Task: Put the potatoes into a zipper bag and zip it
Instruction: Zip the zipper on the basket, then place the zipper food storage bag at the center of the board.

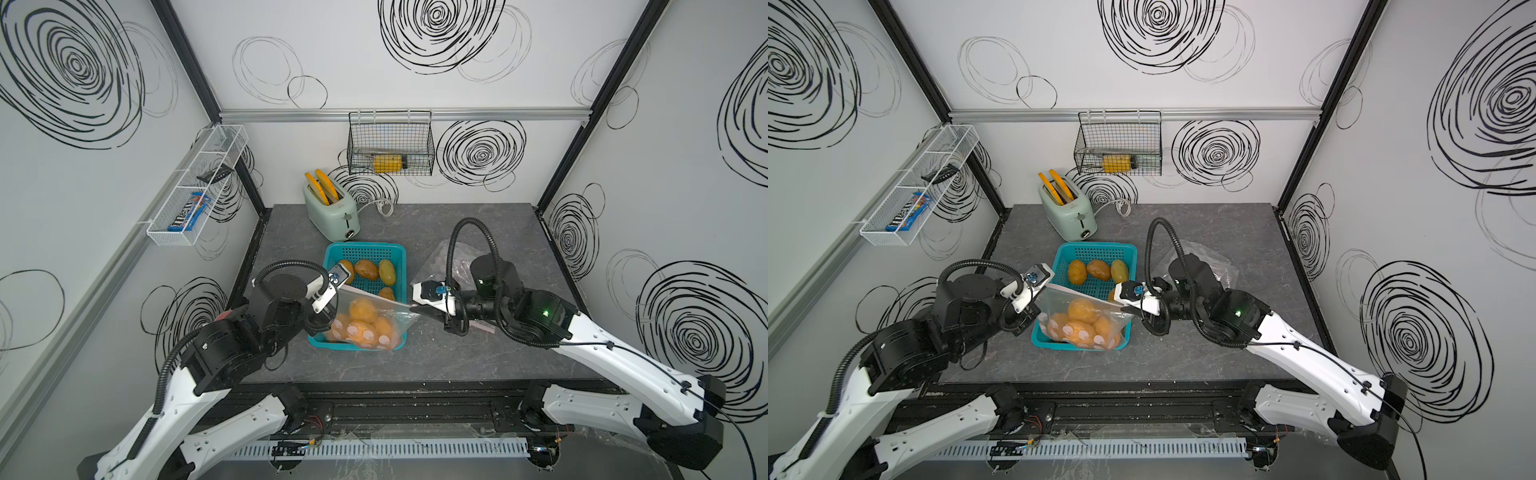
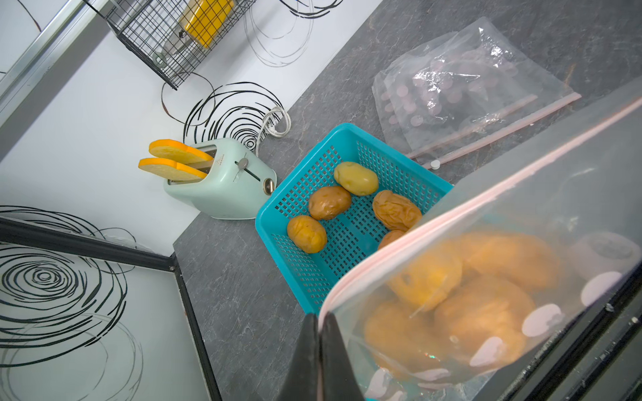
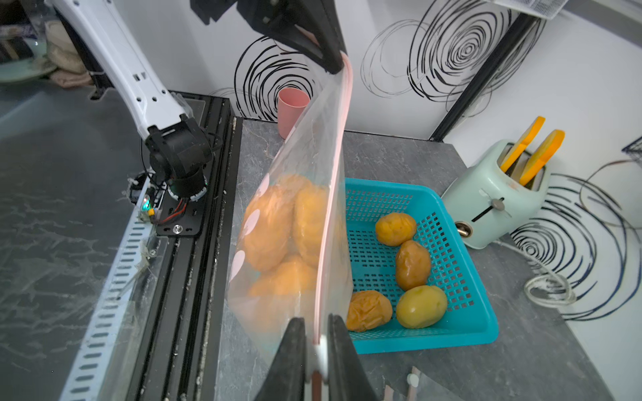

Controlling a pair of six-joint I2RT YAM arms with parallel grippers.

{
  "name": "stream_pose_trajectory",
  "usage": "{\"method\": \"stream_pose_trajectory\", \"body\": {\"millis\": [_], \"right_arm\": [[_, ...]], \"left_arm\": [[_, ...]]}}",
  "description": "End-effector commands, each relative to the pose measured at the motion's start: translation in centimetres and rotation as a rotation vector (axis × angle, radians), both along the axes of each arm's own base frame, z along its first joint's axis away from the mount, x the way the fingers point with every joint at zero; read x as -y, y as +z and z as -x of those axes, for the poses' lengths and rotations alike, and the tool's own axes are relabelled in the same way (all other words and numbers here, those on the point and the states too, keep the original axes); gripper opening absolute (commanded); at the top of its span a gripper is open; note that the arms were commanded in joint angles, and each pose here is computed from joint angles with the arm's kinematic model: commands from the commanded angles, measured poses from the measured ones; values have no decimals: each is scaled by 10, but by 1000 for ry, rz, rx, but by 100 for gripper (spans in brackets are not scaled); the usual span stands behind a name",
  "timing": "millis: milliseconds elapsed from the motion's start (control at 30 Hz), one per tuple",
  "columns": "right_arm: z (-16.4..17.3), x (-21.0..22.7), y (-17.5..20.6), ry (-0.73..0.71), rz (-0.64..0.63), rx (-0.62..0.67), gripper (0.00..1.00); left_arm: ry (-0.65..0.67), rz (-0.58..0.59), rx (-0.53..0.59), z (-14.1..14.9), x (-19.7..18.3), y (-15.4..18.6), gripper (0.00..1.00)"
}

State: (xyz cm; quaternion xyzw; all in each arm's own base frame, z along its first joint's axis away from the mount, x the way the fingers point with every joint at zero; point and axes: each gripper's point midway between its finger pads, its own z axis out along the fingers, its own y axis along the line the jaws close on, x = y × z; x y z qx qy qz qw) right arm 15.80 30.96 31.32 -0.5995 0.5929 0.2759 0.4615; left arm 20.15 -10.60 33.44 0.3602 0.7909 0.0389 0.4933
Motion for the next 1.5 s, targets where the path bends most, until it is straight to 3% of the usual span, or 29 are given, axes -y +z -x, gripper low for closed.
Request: {"method": "stream_pose_trajectory", "body": {"millis": [0, 67, 133, 300, 467, 600, 733, 1000, 1167, 1367, 1467], "right_arm": [[-8, 6, 15, -61, -58, 20, 56], [-11, 7, 27, -86, -120, 26, 71], [-14, 7, 40, -105, -187, 32, 74], [-19, 6, 46, -127, -258, 13, 75], [-19, 6, 30, -134, -246, -28, 74], [-24, 13, 26, -204, -295, -81, 72], [-23, 21, 8, -238, -277, -113, 72], [-19, 26, -22, -249, -277, -161, 72], [-16, 26, -24, -242, -277, -176, 72], [-13, 29, -21, -238, -291, -171, 72], [-11, 31, -20, -239, -291, -171, 72]], "left_arm": [[120, 37, 98, -15, -16, 22, 0], [203, 61, 149, -24, -25, 35, 0], [261, 92, 190, -35, -30, 48, 0], [474, 155, 273, -70, -61, 79, 0], [808, 177, 456, -93, -133, 109, 0], [948, 256, 588, -100, -188, 123, 0], [1045, 197, 589, -113, -218, 110, 0], [870, 150, 547, -145, -188, 10, 0], [731, 131, 374, -165, -152, -53, 0], [650, 117, 277, -168, -127, -86, 0], [594, 116, 208, -170, -113, -101, 10]]}}
